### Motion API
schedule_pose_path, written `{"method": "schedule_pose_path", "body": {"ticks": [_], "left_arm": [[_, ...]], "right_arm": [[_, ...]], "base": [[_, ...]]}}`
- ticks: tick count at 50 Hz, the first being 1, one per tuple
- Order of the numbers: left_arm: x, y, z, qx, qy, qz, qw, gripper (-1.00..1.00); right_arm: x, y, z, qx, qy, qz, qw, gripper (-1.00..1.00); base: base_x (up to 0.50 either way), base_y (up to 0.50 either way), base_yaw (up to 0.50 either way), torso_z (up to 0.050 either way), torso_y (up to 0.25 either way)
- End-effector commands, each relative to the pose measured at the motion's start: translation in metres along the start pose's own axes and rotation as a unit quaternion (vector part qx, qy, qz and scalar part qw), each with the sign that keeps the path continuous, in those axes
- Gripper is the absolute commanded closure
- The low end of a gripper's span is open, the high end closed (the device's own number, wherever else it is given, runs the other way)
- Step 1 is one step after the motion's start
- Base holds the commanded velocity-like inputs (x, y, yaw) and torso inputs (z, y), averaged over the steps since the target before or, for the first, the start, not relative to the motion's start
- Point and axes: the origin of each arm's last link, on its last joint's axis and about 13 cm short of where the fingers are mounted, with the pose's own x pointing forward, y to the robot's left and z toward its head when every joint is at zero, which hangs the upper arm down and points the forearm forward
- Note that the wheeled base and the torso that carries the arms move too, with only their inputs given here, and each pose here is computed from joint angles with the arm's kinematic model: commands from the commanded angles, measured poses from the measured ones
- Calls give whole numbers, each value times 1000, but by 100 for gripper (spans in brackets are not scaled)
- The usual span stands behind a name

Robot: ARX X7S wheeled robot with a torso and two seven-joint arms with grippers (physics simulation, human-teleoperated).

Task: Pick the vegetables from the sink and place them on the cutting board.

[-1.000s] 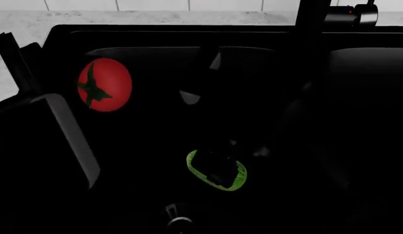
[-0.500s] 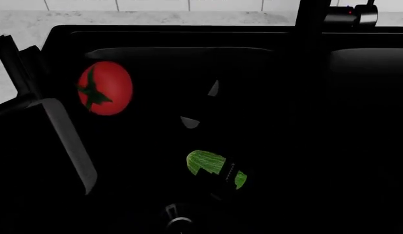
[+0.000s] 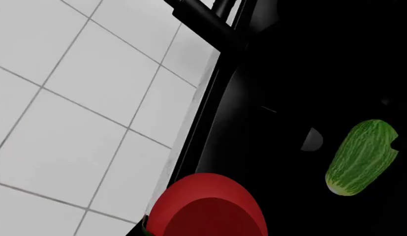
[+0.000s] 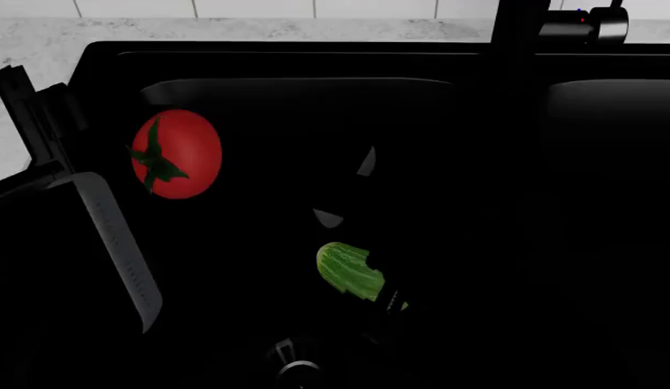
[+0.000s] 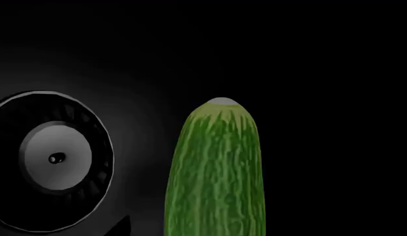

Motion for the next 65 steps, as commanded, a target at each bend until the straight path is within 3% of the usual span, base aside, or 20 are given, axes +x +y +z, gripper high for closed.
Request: {"method": "schedule_pose_path", "body": {"ticks": [1,3,4,11,13,15,17,18,19,20,24,25,30,34,41,55,65], "left_arm": [[2,-7,-2,-16,1,-7,1000,100],[3,-7,-3,-16,2,-6,1000,100],[2,-7,-3,-15,2,-7,1000,100],[2,-6,-2,-20,-1,1,1000,100],[7,-4,-3,-39,3,32,999,100],[9,-2,-3,-76,-6,32,997,100],[11,-3,-3,-76,-19,43,996,100],[12,0,-2,-110,-23,41,993,100],[12,0,-1,-113,-26,41,992,100],[14,0,-3,-112,-20,43,993,100],[17,-6,-6,-88,-32,59,994,100],[17,-6,-6,-103,-29,48,993,100],[16,-8,-4,-99,-39,36,994,100],[16,-8,-3,-111,-34,27,993,100],[16,-10,-3,-110,-29,26,993,100],[17,-9,-2,-118,-26,18,993,100],[19,-9,-5,-114,-13,37,993,100]], "right_arm": [[15,7,-20,30,35,23,999,-100],[16,8,-22,30,48,22,998,-100],[16,8,-22,33,53,21,998,100],[12,6,-23,32,71,9,997,100],[10,5,-23,31,72,6,997,100],[7,3,-21,26,70,4,997,100],[3,0,-17,16,56,10,998,100],[-4,-4,-11,5,38,9,999,100],[-8,-6,-8,2,26,17,1000,100],[-18,-8,-18,22,30,11,999,100],[-51,4,-4,-16,-10,6,1000,100],[-55,6,-4,-19,-12,2,1000,100],[-80,14,-7,-22,-31,-11,999,100],[-94,16,-7,-32,-82,-35,996,100],[-95,22,-12,-43,-87,-32,995,100],[-106,24,-12,-29,-101,-43,994,100],[-120,21,-12,-22,-124,-93,988,100]], "base": [[17,0,5,-10,0],[17,0,3,0,-6],[17,0,5,-10,0],[17,0,3,-3,-4],[18,0,0,-5,0],[18,0,2,-6,-6],[19,0,0,-5,-6],[20,0,0,-13,-12],[20,0,-1,-11,-10],[21,0,-1,-11,0],[20,0,-3,-9,-8],[19,0,-4,-13,-10],[20,0,-7,-10,22],[22,0,-5,0,250],[21,0,-1,0,250],[-500,0,0,0,250],[-500,0,0,0,250]]}}
